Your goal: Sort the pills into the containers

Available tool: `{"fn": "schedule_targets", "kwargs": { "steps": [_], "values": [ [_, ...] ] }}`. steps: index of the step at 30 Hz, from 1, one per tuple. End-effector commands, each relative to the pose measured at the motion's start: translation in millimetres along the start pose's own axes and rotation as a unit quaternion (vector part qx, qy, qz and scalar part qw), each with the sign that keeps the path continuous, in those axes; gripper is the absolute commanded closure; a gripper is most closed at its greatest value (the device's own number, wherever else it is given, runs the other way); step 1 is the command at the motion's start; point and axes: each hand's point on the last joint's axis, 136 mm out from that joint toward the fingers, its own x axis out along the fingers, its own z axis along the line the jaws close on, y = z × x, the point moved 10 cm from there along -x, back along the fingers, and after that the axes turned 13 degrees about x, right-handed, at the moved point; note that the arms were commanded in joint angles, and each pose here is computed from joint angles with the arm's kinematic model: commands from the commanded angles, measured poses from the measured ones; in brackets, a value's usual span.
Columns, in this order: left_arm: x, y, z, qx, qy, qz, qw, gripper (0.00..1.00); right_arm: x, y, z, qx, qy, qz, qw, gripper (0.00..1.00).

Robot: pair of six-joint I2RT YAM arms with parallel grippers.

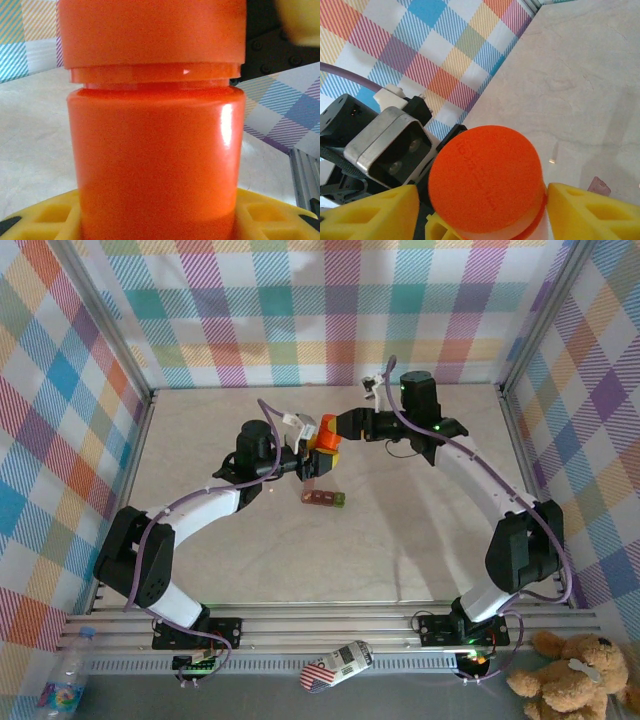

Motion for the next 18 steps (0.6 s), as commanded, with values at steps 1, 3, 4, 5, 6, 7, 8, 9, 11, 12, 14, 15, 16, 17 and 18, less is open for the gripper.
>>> {"fn": "schedule_targets", "kwargs": {
  "steps": [1,3,4,5,6,7,8,9,11,12,14,15,16,17,18],
  "values": [
    [0,-17,-1,0.015,0.013,-0.024,1.0,1.0,7,0,12,-0.021,-0.031,0.021,0.999,0.37],
    [0,-18,-1,0.016,0.013,-0.024,0.999,1.0,9,1,11,-0.019,-0.033,0.026,0.999,0.42],
    [0,-19,-1,0.016,0.013,-0.025,0.999,1.0,10,2,10,-0.019,-0.033,0.028,0.999,0.47],
    [0,-19,-1,0.016,0.011,-0.025,0.999,1.0,11,3,11,-0.018,-0.033,0.029,0.999,0.51],
    [0,-20,-1,0.016,0.009,-0.026,1.0,1.0,12,4,10,-0.016,-0.032,0.03,0.999,0.54],
    [0,-19,-1,0.015,0.006,-0.025,1.0,1.0,13,5,10,-0.014,-0.031,0.028,0.999,0.55],
    [0,-19,0,0.012,0.001,-0.025,1.0,1.0,14,7,9,-0.01,-0.025,0.024,0.999,0.56],
    [0,-19,1,0.01,-0.008,-0.026,1.0,1.0,16,8,8,-0.005,-0.018,0.019,1.0,0.58],
    [2,-19,3,0.008,-0.042,-0.026,0.999,1.0,21,11,5,0.012,0.011,0.002,1.0,0.62],
    [2,-19,2,0.011,-0.058,-0.025,0.998,1.0,24,14,3,0.021,0.026,-0.008,0.999,0.62],
    [5,-17,-2,0.025,-0.113,-0.019,0.993,1.0,33,19,2,0.035,0.044,-0.025,0.998,0.63],
    [5,-15,-4,0.033,-0.137,-0.018,0.99,1.0,37,22,1,0.044,0.06,-0.037,0.997,0.64],
    [5,-14,-7,0.043,-0.163,-0.02,0.986,1.0,41,25,1,0.055,0.075,-0.053,0.994,0.64],
    [6,-13,-9,0.048,-0.189,-0.026,0.98,1.0,45,28,-1,0.067,0.087,-0.067,0.992,0.64],
    [6,-12,-11,0.051,-0.207,-0.033,0.977,1.0,48,29,0,0.073,0.092,-0.077,0.99,0.64]
  ]
}}
